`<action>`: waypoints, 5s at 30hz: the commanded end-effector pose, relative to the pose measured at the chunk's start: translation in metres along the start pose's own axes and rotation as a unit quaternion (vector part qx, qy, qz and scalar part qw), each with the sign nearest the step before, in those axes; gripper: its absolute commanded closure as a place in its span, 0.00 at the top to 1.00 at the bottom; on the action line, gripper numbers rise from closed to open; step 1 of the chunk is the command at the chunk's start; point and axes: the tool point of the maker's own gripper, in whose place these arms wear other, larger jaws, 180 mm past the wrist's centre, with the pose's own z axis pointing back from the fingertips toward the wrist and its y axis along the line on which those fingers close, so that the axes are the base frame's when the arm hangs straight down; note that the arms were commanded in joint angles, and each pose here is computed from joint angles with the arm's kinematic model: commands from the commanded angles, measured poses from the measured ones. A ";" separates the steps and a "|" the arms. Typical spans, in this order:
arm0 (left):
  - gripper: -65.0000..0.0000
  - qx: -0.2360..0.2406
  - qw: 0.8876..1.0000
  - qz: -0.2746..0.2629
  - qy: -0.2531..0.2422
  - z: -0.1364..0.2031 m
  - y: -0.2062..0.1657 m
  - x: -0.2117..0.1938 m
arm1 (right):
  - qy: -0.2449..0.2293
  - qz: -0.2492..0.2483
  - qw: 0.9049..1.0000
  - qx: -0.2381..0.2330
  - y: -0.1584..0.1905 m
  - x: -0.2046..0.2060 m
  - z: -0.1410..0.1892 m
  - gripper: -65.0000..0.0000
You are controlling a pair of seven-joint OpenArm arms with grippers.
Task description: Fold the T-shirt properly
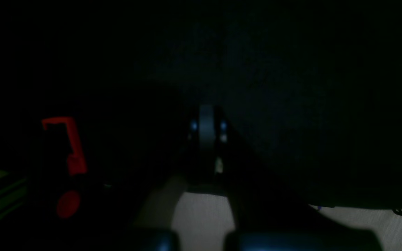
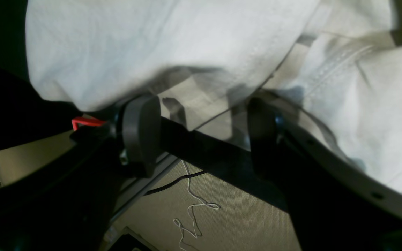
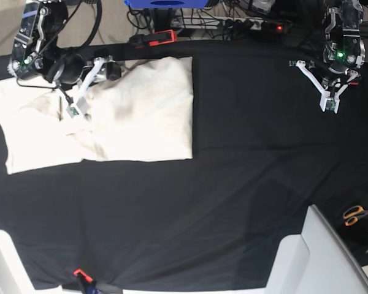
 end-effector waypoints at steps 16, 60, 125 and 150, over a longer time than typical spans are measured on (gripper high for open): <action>0.00 0.011 1.000 -0.004 -0.012 0.003 0.010 0.008 | -0.006 -0.016 1.000 0.024 0.003 0.002 -0.015 0.41; 0.00 0.012 1.000 -0.005 -0.013 0.003 0.011 0.009 | 0.033 -0.022 0.997 -0.067 -0.029 -0.006 0.033 0.30; 0.00 0.008 1.000 -0.006 -0.003 0.004 0.007 -0.003 | -0.099 -0.244 0.961 -0.079 -0.244 0.052 0.063 0.90; 0.00 0.007 1.000 -0.004 -0.002 0.004 0.006 -0.004 | -0.025 -0.176 0.981 -0.083 -0.223 0.038 0.050 0.19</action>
